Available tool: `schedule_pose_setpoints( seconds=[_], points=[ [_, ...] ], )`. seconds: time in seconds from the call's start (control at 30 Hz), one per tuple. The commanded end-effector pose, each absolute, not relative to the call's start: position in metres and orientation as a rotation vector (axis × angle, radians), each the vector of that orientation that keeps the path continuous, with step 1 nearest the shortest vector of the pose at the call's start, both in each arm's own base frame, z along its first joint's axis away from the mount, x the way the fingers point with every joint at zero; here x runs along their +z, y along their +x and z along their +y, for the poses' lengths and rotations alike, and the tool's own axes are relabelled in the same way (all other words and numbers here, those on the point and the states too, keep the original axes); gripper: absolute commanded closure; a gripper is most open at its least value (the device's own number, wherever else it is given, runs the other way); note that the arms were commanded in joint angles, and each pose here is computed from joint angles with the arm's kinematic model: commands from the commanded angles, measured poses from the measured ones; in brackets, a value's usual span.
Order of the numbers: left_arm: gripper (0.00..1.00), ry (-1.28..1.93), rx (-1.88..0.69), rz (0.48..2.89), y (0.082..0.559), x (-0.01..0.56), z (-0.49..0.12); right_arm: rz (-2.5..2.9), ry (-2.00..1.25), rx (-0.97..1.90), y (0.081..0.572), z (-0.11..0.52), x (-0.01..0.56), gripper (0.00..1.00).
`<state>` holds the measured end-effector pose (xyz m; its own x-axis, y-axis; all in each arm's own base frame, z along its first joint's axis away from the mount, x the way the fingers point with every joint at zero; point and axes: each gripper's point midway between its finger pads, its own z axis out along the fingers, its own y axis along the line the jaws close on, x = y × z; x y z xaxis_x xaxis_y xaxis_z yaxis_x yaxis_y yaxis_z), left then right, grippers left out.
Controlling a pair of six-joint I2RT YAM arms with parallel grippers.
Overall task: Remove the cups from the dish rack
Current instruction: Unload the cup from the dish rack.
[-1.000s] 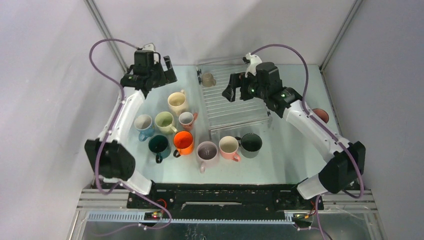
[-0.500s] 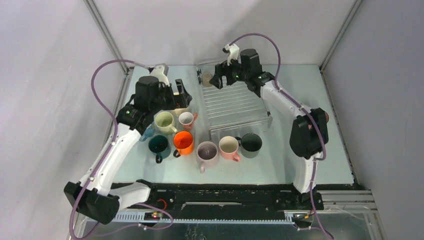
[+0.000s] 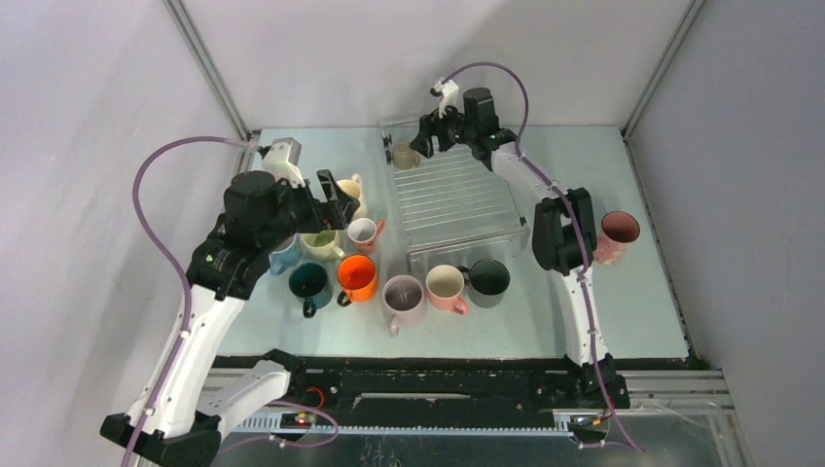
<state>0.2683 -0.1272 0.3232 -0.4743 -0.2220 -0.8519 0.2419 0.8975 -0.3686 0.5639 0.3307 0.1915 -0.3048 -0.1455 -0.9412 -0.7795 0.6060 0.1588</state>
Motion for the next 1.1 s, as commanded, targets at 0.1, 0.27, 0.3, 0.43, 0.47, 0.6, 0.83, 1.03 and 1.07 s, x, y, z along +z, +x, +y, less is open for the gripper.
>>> schedule_pose_setpoints(
  seconds=[0.1, 0.27, 0.3, 0.43, 0.47, 0.6, 0.83, 1.03, 1.07],
  points=[
    [0.0, 0.064, -0.563, 1.887, 0.25, 0.372, -0.123, 1.726, -0.836, 0.708, 0.594, 0.34, 0.185, 0.22],
    [0.0, 0.071, -0.572, 1.876, 0.25, 0.379, -0.125, 1.725, -0.908, 0.65, 0.596, 0.343, 0.162, 0.26],
    [0.0, 0.073, -0.572, 1.877, 0.251, 0.38, -0.125, 1.724, -0.927, 0.63, 0.597, 0.344, 0.157, 0.27],
    [0.0, 0.075, -0.563, 1.88, 0.253, 0.38, -0.125, 1.723, -0.991, 0.584, 0.595, 0.35, 0.141, 0.3],
    [0.0, 0.076, -0.562, 1.883, 0.253, 0.379, -0.125, 1.723, -1.004, 0.585, 0.594, 0.351, 0.137, 0.31],
    [0.0, 0.078, -0.557, 1.897, 0.256, 0.375, -0.126, 1.722, -1.045, 0.569, 0.591, 0.36, 0.123, 0.32],
    [0.0, 0.084, -0.554, 1.906, 0.259, 0.374, -0.127, 1.702, -1.087, 0.549, 0.591, 0.366, 0.119, 0.44],
    [0.0, 0.086, -0.559, 1.91, 0.261, 0.373, -0.129, 1.703, -1.123, 0.514, 0.589, 0.365, 0.114, 0.55],
    [0.0, 0.088, -0.56, 1.911, 0.261, 0.373, -0.129, 1.703, -1.125, 0.511, 0.589, 0.365, 0.113, 0.57]
  ],
)
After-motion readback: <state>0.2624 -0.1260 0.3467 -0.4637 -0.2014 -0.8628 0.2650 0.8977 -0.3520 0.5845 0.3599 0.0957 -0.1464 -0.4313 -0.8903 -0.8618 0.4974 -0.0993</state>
